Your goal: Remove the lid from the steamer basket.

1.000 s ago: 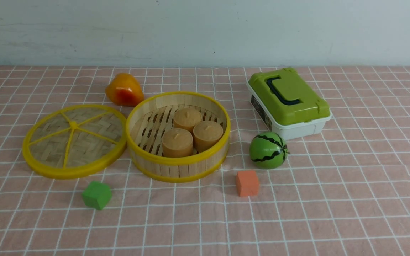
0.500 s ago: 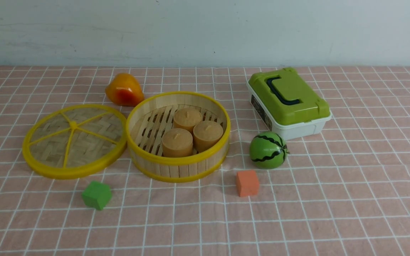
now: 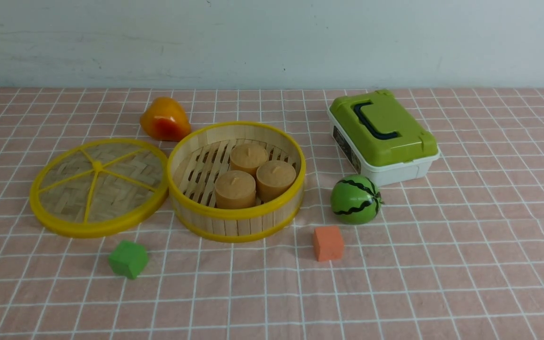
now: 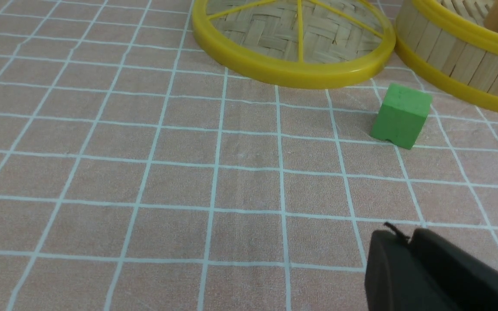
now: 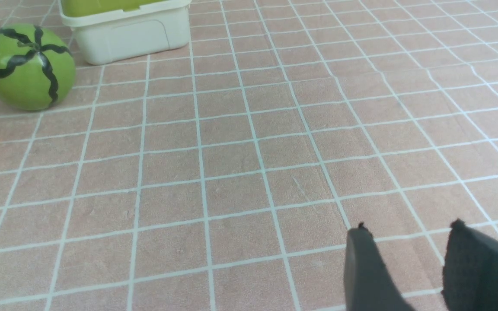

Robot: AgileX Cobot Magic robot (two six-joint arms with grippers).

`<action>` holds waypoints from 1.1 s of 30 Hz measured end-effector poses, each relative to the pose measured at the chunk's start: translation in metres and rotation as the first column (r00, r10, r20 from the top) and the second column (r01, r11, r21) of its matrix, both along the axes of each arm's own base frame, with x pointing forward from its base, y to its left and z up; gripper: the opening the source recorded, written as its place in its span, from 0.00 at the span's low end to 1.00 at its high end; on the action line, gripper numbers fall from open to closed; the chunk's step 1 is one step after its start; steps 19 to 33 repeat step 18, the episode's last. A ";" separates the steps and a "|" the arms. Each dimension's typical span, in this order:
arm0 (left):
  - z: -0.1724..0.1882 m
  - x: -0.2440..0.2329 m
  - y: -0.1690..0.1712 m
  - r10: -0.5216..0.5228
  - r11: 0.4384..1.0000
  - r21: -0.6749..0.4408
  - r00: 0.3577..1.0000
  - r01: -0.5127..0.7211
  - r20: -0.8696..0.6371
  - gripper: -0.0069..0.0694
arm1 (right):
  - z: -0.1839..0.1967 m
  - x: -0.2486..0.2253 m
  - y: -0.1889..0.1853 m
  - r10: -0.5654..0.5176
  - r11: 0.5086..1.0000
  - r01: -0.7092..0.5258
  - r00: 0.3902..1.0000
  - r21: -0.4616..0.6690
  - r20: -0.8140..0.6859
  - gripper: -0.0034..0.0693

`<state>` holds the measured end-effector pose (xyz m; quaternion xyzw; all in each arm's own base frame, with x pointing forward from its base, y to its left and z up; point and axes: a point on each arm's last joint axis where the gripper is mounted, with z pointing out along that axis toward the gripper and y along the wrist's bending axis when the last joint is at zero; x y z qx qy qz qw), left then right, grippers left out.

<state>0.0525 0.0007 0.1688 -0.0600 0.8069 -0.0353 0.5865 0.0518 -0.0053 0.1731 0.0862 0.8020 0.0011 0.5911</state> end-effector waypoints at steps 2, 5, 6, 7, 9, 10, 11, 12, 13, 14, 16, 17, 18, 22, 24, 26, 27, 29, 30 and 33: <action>0.000 0.000 0.000 0.000 1.000 0.000 1.000 0.000 0.000 0.16 | 0.000 0.000 0.000 0.000 1.000 0.000 1.000 0.000 0.000 0.38; 0.000 0.000 0.000 0.000 1.000 0.000 1.000 0.000 0.000 0.17 | 0.000 0.000 0.000 0.000 1.000 0.000 1.000 0.000 0.000 0.38; 0.000 0.000 0.000 0.000 1.000 0.000 1.000 0.000 0.000 0.17 | 0.000 0.000 0.000 0.000 1.000 0.000 1.000 0.000 0.000 0.38; 0.000 0.000 0.000 0.000 1.000 0.000 1.000 0.000 0.000 0.17 | 0.000 0.000 0.000 0.000 1.000 0.000 1.000 0.000 0.000 0.38; 0.000 0.000 0.000 0.000 1.000 0.000 1.000 0.000 0.000 0.17 | 0.000 0.000 0.000 0.000 1.000 0.000 1.000 0.000 0.000 0.38; 0.000 0.000 0.000 0.000 1.000 0.000 1.000 0.000 0.000 0.17 | 0.000 0.000 0.000 0.000 1.000 0.000 1.000 0.000 0.000 0.38; 0.000 0.000 0.000 0.000 1.000 0.000 1.000 0.000 0.000 0.17 | 0.000 0.000 0.000 0.000 1.000 0.000 1.000 0.000 0.000 0.38; 0.000 0.000 0.000 0.000 1.000 0.000 1.000 0.000 0.000 0.17 | 0.000 0.000 0.000 0.000 1.000 0.000 1.000 0.000 0.000 0.38; 0.000 0.000 0.000 0.000 1.000 0.000 1.000 0.000 0.000 0.18 | 0.000 0.000 0.000 0.000 1.000 0.000 1.000 0.000 0.000 0.38; 0.000 0.000 0.000 0.000 1.000 0.000 1.000 0.000 0.000 0.18 | 0.000 0.000 0.000 0.000 1.000 0.000 1.000 0.000 0.000 0.38; 0.000 0.000 0.000 0.000 1.000 0.000 1.000 0.000 0.000 0.18 | 0.000 0.000 0.000 0.000 1.000 0.000 1.000 0.000 0.000 0.38; 0.000 0.000 0.000 0.000 1.000 0.000 1.000 0.000 0.000 0.18 | 0.000 0.000 0.000 0.000 1.000 0.000 1.000 0.000 0.000 0.38; 0.000 0.000 0.000 0.000 1.000 0.000 1.000 0.000 0.000 0.19 | 0.000 0.000 0.000 0.000 1.000 0.000 1.000 0.000 0.000 0.38; 0.000 0.000 0.000 0.000 1.000 0.000 1.000 0.000 0.000 0.19 | 0.000 0.000 0.000 0.000 1.000 0.000 1.000 0.000 0.000 0.38; 0.000 0.000 0.000 0.000 1.000 0.000 1.000 0.000 0.000 0.19 | 0.000 0.000 0.000 0.000 1.000 0.000 1.000 0.000 0.000 0.38; 0.000 0.000 0.000 0.000 1.000 0.000 1.000 0.000 0.000 0.19 | 0.000 0.000 0.000 0.000 1.000 0.000 1.000 0.000 0.000 0.38; 0.000 0.000 0.000 0.000 1.000 0.000 1.000 0.000 0.000 0.19 | 0.000 0.000 0.000 0.000 1.000 0.000 1.000 0.000 0.000 0.38; 0.000 0.000 0.000 0.000 1.000 0.000 1.000 0.000 0.000 0.19 | 0.000 0.000 0.000 0.000 1.000 0.000 1.000 0.000 0.000 0.38; 0.000 0.000 0.000 0.000 1.000 0.000 1.000 0.000 0.000 0.19 | 0.000 0.000 0.000 0.000 1.000 0.000 1.000 0.000 0.000 0.38; 0.000 0.000 0.000 0.000 1.000 0.000 1.000 0.000 0.000 0.19 | 0.000 0.000 0.000 0.000 1.000 0.000 1.000 0.000 0.000 0.38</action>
